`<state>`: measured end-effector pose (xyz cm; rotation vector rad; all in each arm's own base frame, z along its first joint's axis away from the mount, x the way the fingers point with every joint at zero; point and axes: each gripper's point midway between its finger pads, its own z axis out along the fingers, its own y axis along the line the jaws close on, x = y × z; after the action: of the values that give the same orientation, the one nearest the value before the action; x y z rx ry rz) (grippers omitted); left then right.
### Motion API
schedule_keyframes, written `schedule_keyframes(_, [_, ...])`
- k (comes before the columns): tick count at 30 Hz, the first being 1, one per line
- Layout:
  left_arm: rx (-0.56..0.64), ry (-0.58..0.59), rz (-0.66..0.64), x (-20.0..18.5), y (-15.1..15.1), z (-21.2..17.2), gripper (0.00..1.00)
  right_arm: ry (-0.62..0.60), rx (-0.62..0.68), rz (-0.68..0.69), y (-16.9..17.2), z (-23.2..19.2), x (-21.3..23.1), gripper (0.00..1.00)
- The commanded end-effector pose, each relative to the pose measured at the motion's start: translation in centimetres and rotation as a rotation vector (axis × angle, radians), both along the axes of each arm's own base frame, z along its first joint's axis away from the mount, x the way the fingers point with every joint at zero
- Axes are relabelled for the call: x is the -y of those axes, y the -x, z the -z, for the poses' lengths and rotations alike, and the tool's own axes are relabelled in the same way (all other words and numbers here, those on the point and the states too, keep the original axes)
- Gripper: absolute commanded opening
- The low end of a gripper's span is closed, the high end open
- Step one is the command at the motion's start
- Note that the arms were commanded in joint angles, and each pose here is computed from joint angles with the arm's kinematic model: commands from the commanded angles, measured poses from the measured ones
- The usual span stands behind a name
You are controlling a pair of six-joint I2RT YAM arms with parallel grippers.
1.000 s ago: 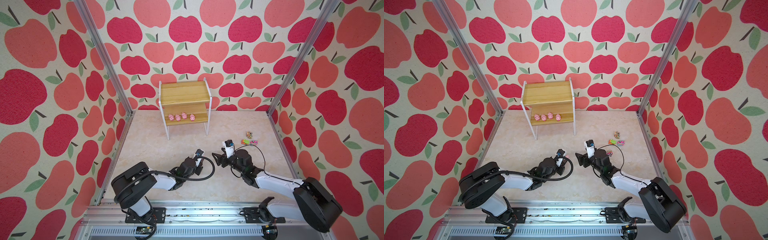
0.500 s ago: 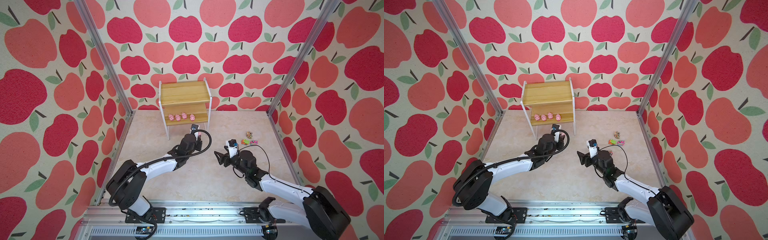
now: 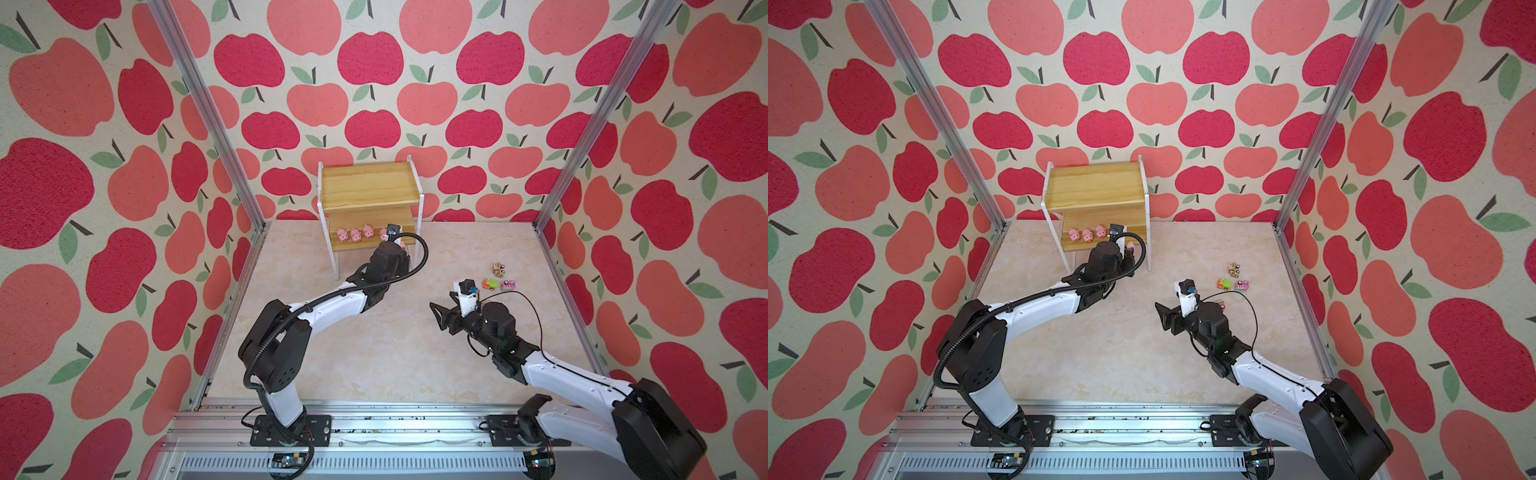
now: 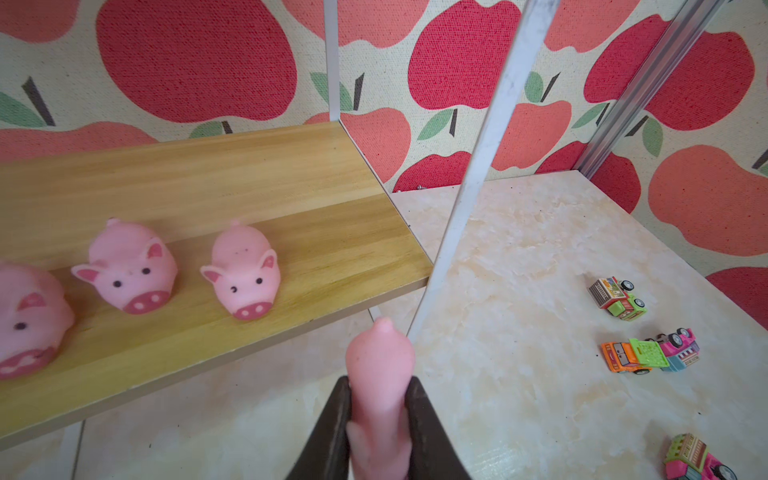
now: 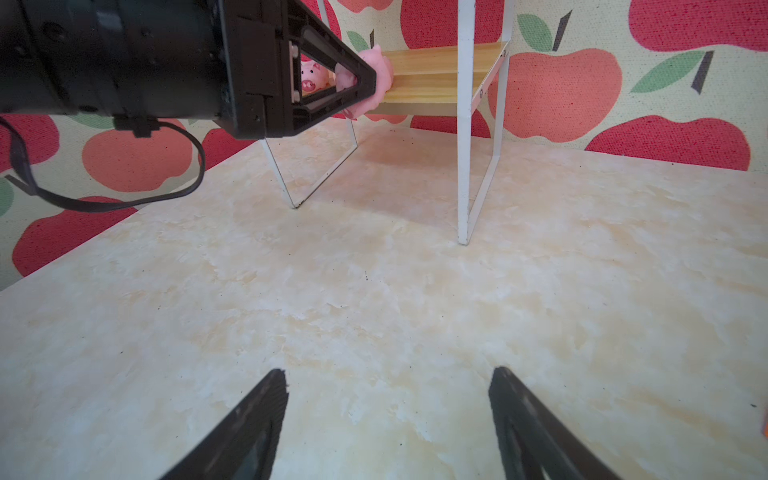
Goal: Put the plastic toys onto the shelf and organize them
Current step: 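Carry the pig with the left gripper onto the lower shelf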
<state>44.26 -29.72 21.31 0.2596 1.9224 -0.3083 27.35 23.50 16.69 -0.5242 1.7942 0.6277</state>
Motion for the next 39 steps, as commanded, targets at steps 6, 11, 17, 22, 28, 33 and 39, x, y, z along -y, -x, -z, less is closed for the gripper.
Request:
schedule_keyframes(6, [-0.001, 0.000, -0.072, -0.1, -2.3, -0.9, 0.25, 0.040, 0.044, -0.028, 0.8, -0.1, -0.1, 0.80])
schedule_keyframes(11, [0.001, 0.005, -0.088, 0.4, -3.1, -1.0, 0.25, 0.045, 0.059, -0.036, 1.0, -0.3, -0.3, 0.80])
schedule_keyframes(17, [0.006, 0.010, -0.103, 0.9, -4.0, -1.0, 0.25, 0.045, 0.066, -0.035, 1.1, -0.5, -0.3, 0.80])
schedule_keyframes(22, [0.013, 0.011, -0.125, 1.0, -4.8, -0.5, 0.25, 0.042, 0.066, -0.036, 1.1, -0.5, -0.3, 0.80])
schedule_keyframes(28, [0.018, 0.012, -0.141, 1.4, -5.6, 0.1, 0.25, 0.038, 0.064, -0.038, 1.2, -0.5, -0.3, 0.80])
schedule_keyframes(33, [0.032, 0.006, -0.161, 1.5, -6.2, 0.2, 0.25, 0.033, 0.063, -0.040, 1.3, -0.6, -0.3, 0.80])
schedule_keyframes(39, [0.050, 0.006, -0.195, 1.3, -6.8, 0.2, 0.25, 0.030, 0.059, -0.042, 1.3, -0.5, -0.4, 0.80])
